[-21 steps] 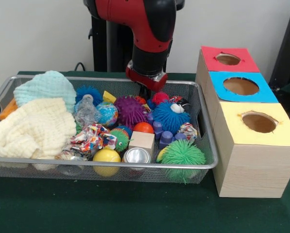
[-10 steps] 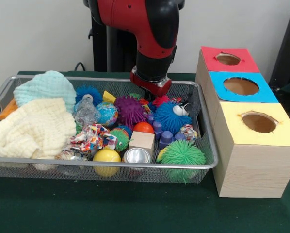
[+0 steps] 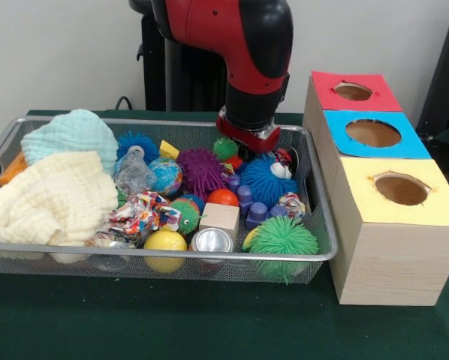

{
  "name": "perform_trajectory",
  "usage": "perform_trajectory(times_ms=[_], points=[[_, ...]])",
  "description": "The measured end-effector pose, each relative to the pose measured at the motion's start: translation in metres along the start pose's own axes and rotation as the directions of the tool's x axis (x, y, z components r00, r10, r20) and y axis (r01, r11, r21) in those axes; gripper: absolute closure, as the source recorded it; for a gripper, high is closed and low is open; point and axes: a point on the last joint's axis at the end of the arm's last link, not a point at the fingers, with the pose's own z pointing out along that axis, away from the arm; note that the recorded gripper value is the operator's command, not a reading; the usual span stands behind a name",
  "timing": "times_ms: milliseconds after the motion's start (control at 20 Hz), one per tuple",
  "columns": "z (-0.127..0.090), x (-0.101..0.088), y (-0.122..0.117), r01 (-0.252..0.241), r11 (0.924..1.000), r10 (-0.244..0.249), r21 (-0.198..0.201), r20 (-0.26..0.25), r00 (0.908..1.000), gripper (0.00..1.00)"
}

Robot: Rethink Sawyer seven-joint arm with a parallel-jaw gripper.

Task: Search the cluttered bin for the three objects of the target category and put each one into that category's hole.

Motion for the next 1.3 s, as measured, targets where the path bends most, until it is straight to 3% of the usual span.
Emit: perform_trajectory(times_ms=[250,850,1300], points=[[-0.002,-0.002,0.009,-0.078,0.9969,0.078,-0.01,-0.009,0.9969,1.0],[-0.002,-0.003,0.009,-0.103,0.9947,0.103,-0.001,-0.02,0.9945,1.0],[-0.001,-0.025,0.009,-0.099,0.9948,0.101,0.027,-0.132,0.986,1.0]])
